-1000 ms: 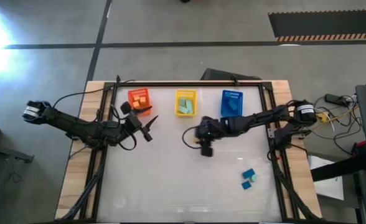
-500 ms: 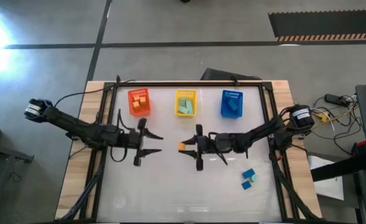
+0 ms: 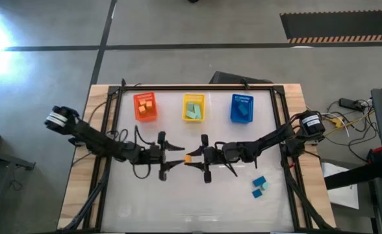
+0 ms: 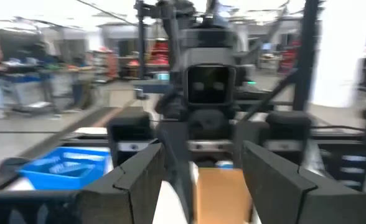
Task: Sort & place blocks by color
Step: Put the yellow block into the orange bin
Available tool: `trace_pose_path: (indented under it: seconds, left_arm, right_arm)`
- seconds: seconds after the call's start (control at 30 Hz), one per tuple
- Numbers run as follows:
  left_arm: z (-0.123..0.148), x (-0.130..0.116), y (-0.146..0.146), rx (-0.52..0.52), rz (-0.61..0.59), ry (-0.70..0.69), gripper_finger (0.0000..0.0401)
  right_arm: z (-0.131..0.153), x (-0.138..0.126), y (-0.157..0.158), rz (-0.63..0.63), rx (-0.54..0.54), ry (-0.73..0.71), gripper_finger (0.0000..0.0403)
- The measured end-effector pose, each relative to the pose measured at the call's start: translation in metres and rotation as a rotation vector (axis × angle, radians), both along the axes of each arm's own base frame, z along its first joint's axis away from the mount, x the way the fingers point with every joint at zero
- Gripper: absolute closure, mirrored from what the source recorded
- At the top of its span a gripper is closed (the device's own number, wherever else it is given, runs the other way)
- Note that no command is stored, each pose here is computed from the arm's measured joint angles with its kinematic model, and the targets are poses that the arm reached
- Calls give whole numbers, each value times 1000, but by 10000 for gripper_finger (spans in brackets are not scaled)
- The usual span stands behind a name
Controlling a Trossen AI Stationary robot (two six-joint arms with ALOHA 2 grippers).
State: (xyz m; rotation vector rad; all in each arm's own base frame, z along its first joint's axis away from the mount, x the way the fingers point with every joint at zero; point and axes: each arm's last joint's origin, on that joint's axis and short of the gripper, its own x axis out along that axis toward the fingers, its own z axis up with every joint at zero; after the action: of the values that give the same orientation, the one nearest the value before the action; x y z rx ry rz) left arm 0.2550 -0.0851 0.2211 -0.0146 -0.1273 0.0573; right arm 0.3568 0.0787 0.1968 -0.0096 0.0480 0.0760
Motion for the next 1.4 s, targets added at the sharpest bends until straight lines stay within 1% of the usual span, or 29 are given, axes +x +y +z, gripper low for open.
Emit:
trace_pose_path:
  seconds: [0.1, 0.3, 0.5, 0.6, 0.77, 0.87, 1.03, 1.1, 1.17, 1.3, 1.4]
  left_arm:
    - [-4, 6, -1, 13, 33, -10, 205]
    - [-12, 12, -6, 28, -44, 3, 205]
    - [-12, 11, -6, 24, -48, 5, 205]
    - [-12, 11, -6, 5, -50, 6, 205]
    - [-17, 14, -7, 9, -50, 21, 206]
    - [-15, 14, -7, 7, -50, 13, 221]
    - [-15, 14, -7, 8, -49, 14, 285]
    - [-16, 14, -6, 8, -47, 15, 284]
    - [-16, 14, -6, 6, -47, 15, 284]
    - [-16, 14, -5, 5, -32, 20, 284]
    - [-16, 13, -2, -1, 40, 35, 284]
  right_arm:
    - [-1, 0, 1, 1, -3, 9, 282]
    - [-1, 0, 1, 2, -2, 6, 282]
    - [0, 0, 1, -2, 8, 2, 282]
    - [0, 0, 2, 1, 8, 2, 282]
    - [0, 0, 2, 1, 8, 2, 282]
    - [0, 0, 2, 1, 7, 4, 282]
    - [-1, 0, 2, 3, 7, 7, 282]
    - [-1, 0, 2, 2, 7, 8, 282]
    - [-1, 0, 2, 1, 18, 9, 270]
    - [-1, 0, 0, -10, 78, 13, 207]
    - [1, -2, -1, -15, 87, 37, 164]
